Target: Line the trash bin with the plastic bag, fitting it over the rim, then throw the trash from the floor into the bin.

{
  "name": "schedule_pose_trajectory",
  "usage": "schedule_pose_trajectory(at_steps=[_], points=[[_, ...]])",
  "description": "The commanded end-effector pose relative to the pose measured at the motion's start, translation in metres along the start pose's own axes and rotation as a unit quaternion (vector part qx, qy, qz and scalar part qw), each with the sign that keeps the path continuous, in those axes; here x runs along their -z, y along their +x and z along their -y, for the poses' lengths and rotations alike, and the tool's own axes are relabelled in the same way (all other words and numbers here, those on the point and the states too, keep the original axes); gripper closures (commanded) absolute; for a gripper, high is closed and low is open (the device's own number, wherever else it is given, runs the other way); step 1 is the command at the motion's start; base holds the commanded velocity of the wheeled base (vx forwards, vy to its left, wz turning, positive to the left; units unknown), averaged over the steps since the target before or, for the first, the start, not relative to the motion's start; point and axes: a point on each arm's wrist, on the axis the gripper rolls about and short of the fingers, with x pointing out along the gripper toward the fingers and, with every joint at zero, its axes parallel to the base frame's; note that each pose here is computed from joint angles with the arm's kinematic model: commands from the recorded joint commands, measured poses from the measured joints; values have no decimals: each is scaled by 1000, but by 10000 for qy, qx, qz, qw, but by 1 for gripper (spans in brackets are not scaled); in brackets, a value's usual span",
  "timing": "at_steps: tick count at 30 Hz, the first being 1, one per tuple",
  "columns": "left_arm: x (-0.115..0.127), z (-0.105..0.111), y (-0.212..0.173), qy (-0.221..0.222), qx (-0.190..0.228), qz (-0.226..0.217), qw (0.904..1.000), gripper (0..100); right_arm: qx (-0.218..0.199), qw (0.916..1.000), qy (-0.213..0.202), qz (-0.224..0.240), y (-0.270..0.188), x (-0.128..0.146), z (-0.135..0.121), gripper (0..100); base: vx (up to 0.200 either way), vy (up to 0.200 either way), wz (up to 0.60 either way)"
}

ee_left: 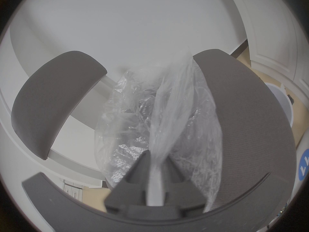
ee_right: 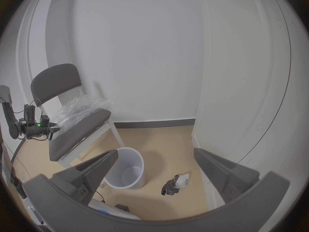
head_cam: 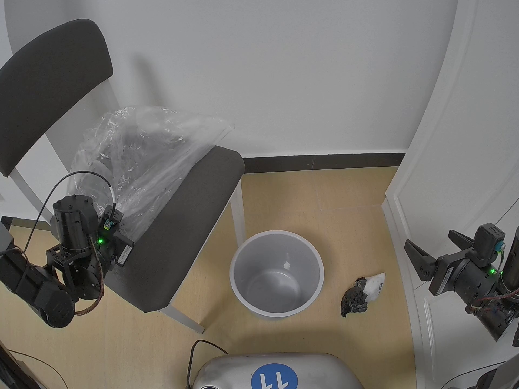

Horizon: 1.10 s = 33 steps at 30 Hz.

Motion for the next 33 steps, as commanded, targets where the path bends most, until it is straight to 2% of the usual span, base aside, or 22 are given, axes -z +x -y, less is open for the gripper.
schedule_pose_trajectory(at_steps=[1,4,9,10,13,17,23,30,32,33], points=[[1,0,-1,-4,10,-4,10000,100,5,10000,0,1,0,0,0,0,0,0,0],[-3,-2,-2,-152,10,94,9998,100,15,10000,-4,-17,1,1,0,0,0,0,0],[-23,-9,-18,-671,-82,718,9951,100,50,10000,35,-39,7,0,-4,0,0,0,0],[-23,-9,-18,-671,-82,718,9951,100,50,10000,35,-39,7,0,-4,0,0,0,0],[-41,-12,-41,-1077,27,1263,9861,100,68,9999,112,89,16,3,-11,0,0,0,0],[-59,-14,-68,-1558,288,1807,9707,100,514,9982,150,270,30,13,-19,0,0,0,0],[-69,-20,-89,-2055,510,2173,9529,100,579,9973,48,451,26,14,-15,0,0,0,0],[-88,-18,-104,-2248,756,2559,9372,100,568,9971,-15,509,22,11,-13,0,0,0,0],[-93,-18,-115,-2386,912,2740,9272,100,561,9971,-15,508,22,11,-13,0,0,0,0],[-93,-18,-115,-2386,912,2740,9272,100,561,9971,-15,508,22,11,-13,0,0,0,0]])
